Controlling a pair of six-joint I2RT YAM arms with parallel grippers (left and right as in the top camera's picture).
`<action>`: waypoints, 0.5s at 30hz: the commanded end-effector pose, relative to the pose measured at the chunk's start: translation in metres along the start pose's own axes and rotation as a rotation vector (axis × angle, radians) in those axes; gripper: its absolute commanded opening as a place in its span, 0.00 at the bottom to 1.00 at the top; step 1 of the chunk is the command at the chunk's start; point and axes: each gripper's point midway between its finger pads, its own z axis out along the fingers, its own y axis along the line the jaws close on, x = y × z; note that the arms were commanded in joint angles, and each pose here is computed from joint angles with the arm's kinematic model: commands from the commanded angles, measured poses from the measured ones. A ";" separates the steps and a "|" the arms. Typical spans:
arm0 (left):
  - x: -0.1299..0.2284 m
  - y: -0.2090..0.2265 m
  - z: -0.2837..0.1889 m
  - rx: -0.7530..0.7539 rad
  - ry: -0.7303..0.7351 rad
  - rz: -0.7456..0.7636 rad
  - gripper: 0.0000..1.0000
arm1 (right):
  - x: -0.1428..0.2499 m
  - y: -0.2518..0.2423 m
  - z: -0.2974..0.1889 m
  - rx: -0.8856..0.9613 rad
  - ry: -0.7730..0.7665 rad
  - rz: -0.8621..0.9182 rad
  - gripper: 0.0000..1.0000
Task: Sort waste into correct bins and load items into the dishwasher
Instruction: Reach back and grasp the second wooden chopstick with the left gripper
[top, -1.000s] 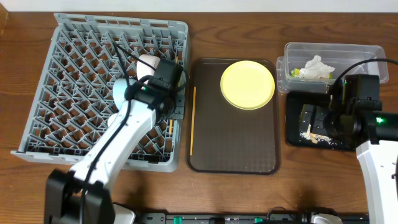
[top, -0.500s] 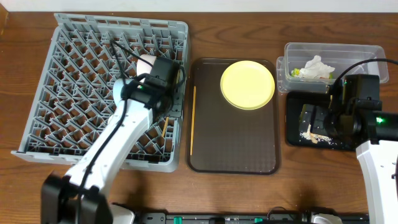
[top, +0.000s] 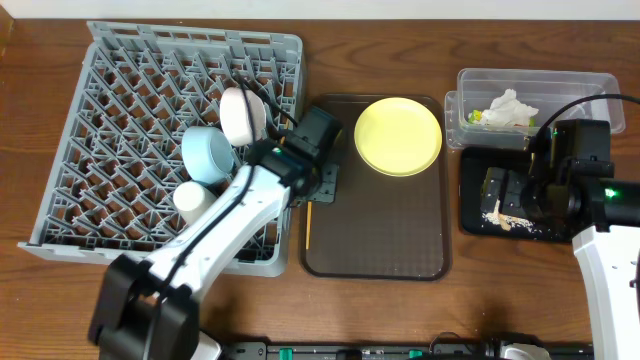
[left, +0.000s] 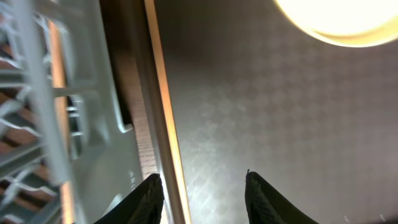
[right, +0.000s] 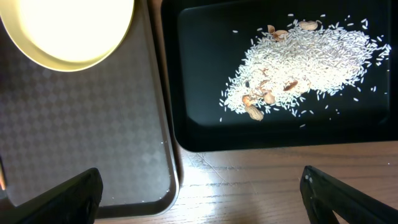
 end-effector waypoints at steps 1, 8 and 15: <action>0.007 0.012 0.031 -0.082 0.039 -0.122 0.45 | -0.005 -0.002 -0.006 0.005 -0.024 -0.002 0.99; 0.010 0.013 0.072 -0.104 0.081 -0.136 0.47 | -0.004 -0.002 -0.006 0.005 -0.023 -0.002 0.99; 0.020 0.029 0.096 -0.193 0.121 -0.127 0.48 | -0.005 -0.002 -0.006 0.005 -0.024 -0.002 0.99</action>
